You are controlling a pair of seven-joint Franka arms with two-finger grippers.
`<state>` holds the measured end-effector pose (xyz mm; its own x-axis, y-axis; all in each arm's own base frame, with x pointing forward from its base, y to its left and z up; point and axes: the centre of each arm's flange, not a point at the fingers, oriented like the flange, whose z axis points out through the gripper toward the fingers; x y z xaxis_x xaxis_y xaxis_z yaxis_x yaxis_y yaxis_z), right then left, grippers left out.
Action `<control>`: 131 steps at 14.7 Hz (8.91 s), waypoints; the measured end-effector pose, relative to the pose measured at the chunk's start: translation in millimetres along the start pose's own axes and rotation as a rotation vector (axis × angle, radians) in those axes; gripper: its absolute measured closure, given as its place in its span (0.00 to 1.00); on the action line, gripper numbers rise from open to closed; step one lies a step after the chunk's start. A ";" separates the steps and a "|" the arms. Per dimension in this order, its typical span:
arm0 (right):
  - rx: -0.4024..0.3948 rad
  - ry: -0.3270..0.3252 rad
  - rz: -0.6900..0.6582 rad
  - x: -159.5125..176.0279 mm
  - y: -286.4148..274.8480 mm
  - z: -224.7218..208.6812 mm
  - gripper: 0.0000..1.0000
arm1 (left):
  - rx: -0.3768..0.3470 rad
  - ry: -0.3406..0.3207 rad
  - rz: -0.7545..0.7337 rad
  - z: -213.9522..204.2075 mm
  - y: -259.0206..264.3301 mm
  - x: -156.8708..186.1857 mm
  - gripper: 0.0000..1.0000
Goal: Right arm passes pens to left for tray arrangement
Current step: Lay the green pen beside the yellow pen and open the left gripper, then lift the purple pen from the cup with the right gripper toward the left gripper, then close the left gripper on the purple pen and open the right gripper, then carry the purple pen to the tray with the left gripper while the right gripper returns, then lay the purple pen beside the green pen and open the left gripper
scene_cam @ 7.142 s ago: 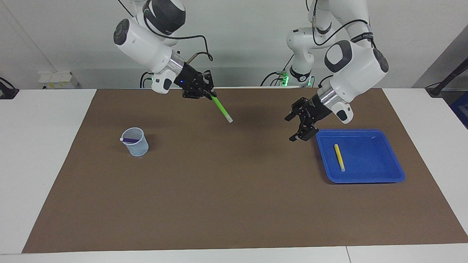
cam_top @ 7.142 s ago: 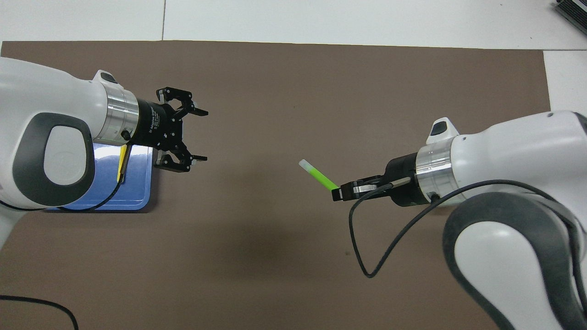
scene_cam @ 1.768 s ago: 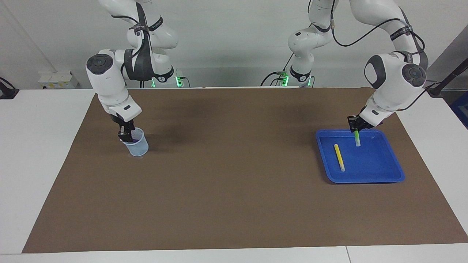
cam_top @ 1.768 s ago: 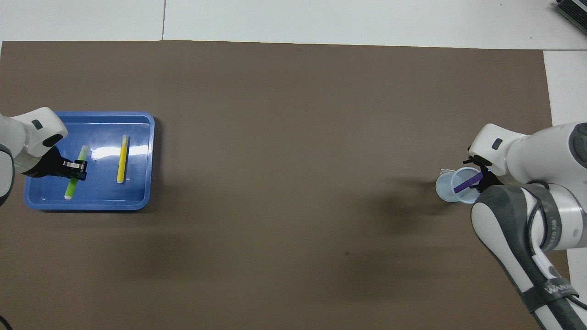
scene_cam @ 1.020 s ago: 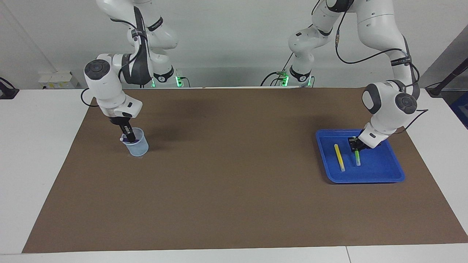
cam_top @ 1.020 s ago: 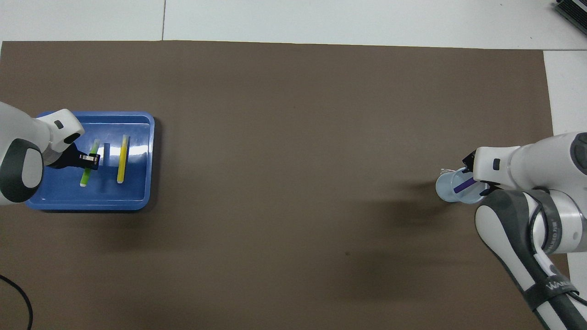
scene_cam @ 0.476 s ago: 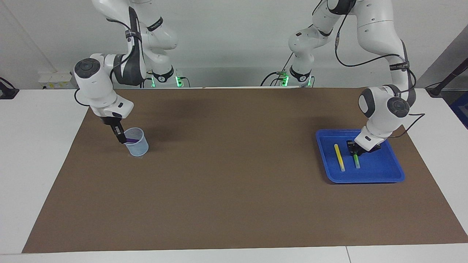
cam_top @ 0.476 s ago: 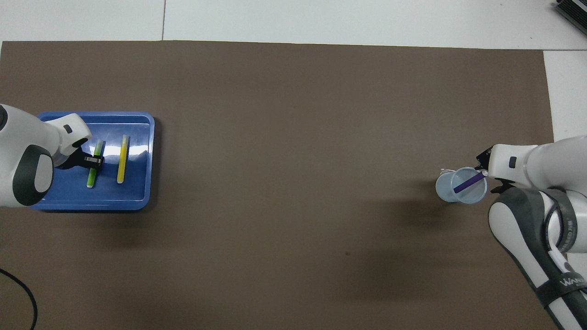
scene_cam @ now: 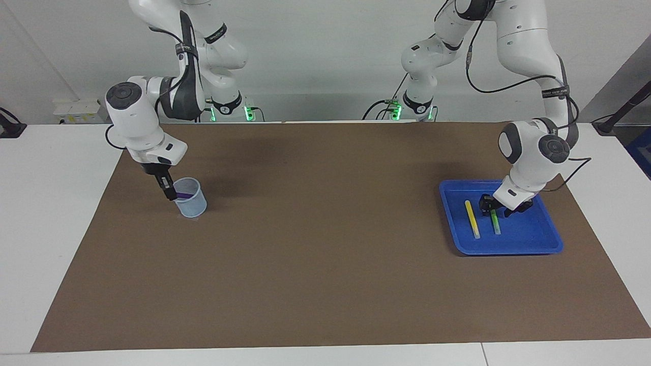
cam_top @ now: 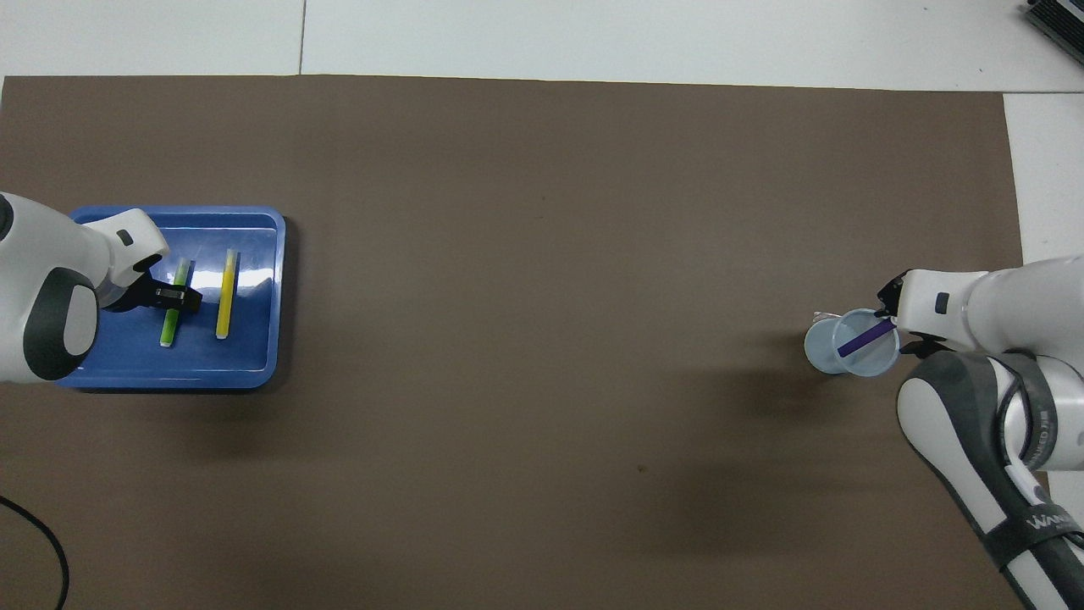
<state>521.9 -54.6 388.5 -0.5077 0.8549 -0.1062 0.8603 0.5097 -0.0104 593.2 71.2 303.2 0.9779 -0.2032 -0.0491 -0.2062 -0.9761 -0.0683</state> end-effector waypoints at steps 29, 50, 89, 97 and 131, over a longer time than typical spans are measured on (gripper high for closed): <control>0.339 0.423 1.123 78.3 18.3 -169.2 0.82 | -0.560 -0.275 -1.177 -259.8 199.2 4.1 0.10; 0.809 0.989 2.358 240.4 113.8 -184.9 0.82 | -0.714 -0.332 -1.324 -274.3 365.1 -15.1 0.20; 0.813 0.980 2.369 284.0 111.5 -182.6 0.78 | -0.686 -0.381 -1.089 -261.1 400.7 -42.2 0.81; 0.708 0.956 2.352 277.7 112.2 -187.6 0.00 | -0.652 -0.376 -0.981 -253.5 375.9 -39.8 0.81; 0.280 -0.025 2.034 24.3 -27.7 -142.5 0.00 | 0.072 -0.059 -0.044 -110.9 -22.5 -30.1 0.81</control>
<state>479.3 -34.2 527.9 0.9841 0.0528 -0.1699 0.0528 -0.9986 -0.0046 572.2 90.8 416.7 0.9828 -0.1536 -0.1030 -0.1674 -0.9755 -0.1429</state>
